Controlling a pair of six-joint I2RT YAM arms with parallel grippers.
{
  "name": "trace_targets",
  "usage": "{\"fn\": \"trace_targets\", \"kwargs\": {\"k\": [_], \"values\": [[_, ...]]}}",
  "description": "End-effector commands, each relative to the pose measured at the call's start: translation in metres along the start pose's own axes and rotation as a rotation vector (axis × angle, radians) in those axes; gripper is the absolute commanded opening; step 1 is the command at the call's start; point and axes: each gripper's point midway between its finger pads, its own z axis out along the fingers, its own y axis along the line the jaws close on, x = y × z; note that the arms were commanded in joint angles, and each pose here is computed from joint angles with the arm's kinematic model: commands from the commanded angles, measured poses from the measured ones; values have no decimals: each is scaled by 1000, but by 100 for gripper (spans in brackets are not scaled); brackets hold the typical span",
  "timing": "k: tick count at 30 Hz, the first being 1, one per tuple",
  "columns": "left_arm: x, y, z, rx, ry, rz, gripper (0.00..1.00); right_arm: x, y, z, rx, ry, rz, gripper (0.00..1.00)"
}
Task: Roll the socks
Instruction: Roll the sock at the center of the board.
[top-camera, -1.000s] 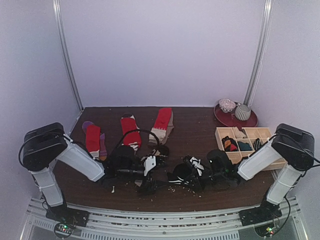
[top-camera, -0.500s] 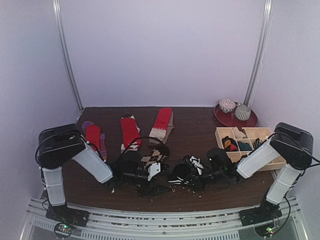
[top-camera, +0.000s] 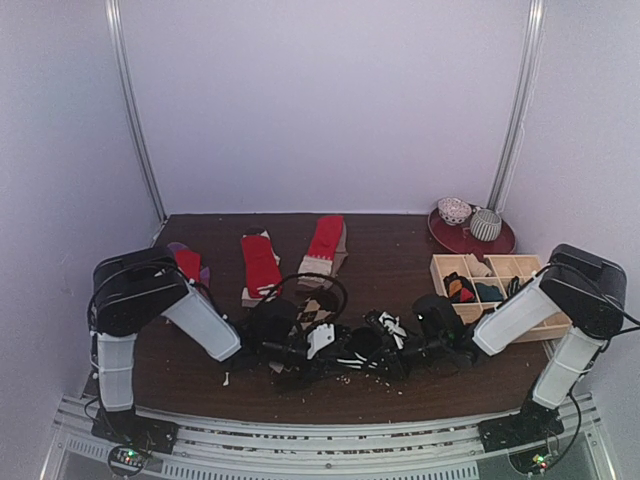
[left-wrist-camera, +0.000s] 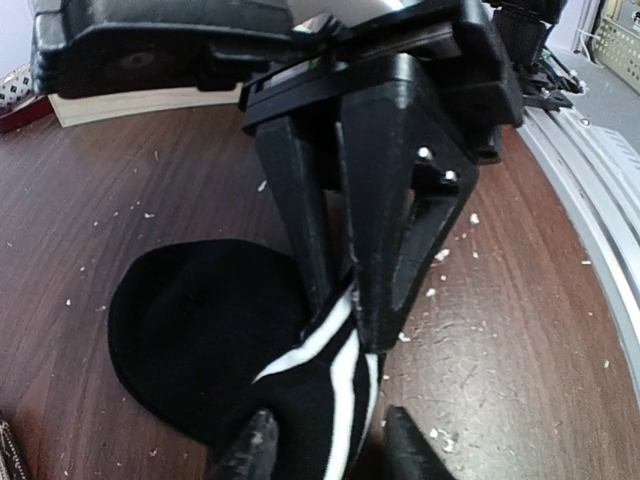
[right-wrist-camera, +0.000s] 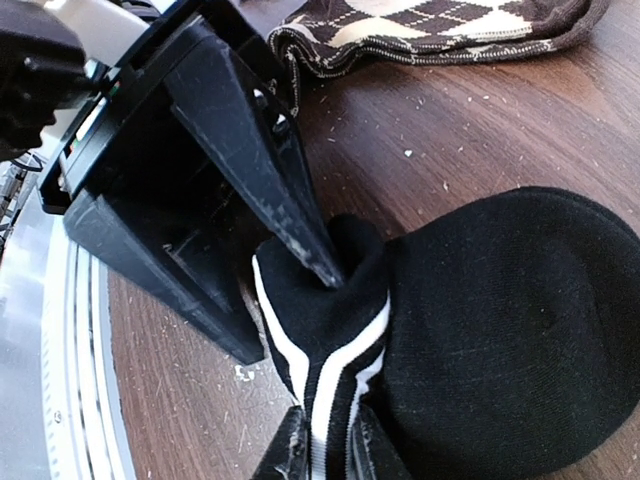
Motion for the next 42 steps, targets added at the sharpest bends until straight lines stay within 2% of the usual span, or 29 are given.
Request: {"fn": "trace_targets", "kwargs": {"k": [1, 3, 4, 8, 11, 16, 19, 21, 25, 27, 28, 33, 42], "values": [[28, -10, 6, 46, 100, -50, 26, 59, -12, 1, 36, 199, 114, 14], [33, -11, 6, 51, 118, -65, 6, 59, -12, 1, 32, 200, 114, 14], [35, -10, 6, 46, 130, -78, 0, 59, -12, 1, 31, 201, 115, 15], [53, -7, 6, 20, 228, -176, 0, 54, -13, -2, 45, 187, 106, 16], [70, -10, 3, 24, 315, -286, 0, 45, -15, -8, 80, 158, 77, 25], [90, -20, -9, 54, 461, -498, 0, 3, -9, -39, 165, -40, -37, 31], [101, -23, -15, 92, 514, -619, 0, -14, -4, -59, 242, -164, -133, 39], [108, -26, -17, 111, 543, -663, 0, -18, -1, -68, 310, -210, -208, 40], [115, -32, -15, 139, 572, -703, 0, -14, 13, -64, 347, -211, -358, 42], [115, -33, -13, 155, 574, -715, 0, -10, 21, -58, 357, -197, -440, 55], [114, -33, -12, 158, 573, -718, 0, -9, 23, -54, 366, -183, -473, 56], [118, -35, -11, 168, 579, -729, 0, -12, 18, -42, 425, -143, -566, 56], [123, -36, -12, 175, 585, -739, 0, -16, 15, -25, 425, -108, -594, 52]]}}
